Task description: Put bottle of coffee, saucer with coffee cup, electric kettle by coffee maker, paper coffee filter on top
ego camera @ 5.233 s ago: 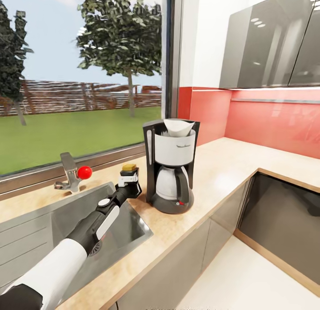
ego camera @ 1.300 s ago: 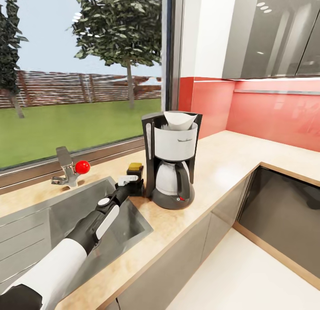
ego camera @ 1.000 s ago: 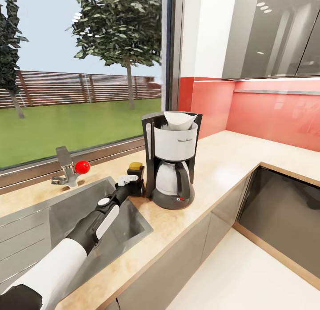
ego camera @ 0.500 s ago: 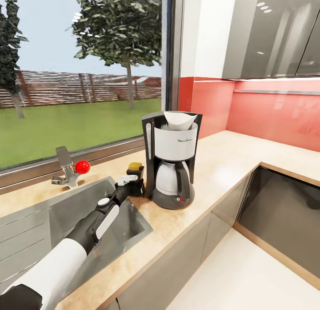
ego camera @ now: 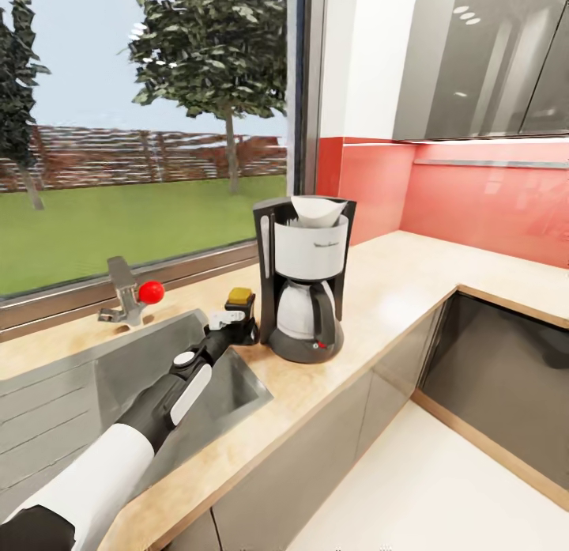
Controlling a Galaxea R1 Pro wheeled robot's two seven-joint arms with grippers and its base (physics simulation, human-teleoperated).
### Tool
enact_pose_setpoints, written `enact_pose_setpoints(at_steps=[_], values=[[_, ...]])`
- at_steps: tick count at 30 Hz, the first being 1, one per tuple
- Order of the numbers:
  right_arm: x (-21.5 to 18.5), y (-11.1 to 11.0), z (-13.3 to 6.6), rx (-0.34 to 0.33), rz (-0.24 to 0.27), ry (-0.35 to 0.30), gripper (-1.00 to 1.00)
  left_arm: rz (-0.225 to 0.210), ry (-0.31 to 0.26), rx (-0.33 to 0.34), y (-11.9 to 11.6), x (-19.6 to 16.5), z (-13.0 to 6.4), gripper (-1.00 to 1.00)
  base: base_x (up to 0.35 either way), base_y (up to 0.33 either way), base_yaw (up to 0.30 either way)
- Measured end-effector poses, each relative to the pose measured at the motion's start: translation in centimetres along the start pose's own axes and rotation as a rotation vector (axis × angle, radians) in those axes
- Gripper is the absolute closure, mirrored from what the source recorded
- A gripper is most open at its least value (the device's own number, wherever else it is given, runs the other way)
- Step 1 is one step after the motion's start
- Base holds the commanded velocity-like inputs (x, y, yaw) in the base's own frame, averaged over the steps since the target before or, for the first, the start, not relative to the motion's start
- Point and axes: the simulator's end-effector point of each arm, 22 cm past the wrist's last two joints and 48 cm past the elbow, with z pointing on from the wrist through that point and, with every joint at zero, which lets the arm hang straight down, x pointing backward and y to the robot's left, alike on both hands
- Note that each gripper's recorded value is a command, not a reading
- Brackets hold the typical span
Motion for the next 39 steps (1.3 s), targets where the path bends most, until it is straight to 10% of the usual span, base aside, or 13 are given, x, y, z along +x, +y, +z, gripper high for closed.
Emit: enact_pose_setpoints(at_steps=[25, 39], values=[[0.0, 0.0, 0.0, 0.000, 0.000, 0.000, -1.00, 0.000, -0.004, 0.004, -0.2, -0.2, 0.0, -1.00, -0.242, 0.000, 0.000], [0.1, -0.2, -0.1, 0.001, -0.002, 0.001, -1.00, 0.003, -0.163, 0.133, -5.5, -7.8, -1.2, -1.00, -0.036, 0.000, 0.000]])
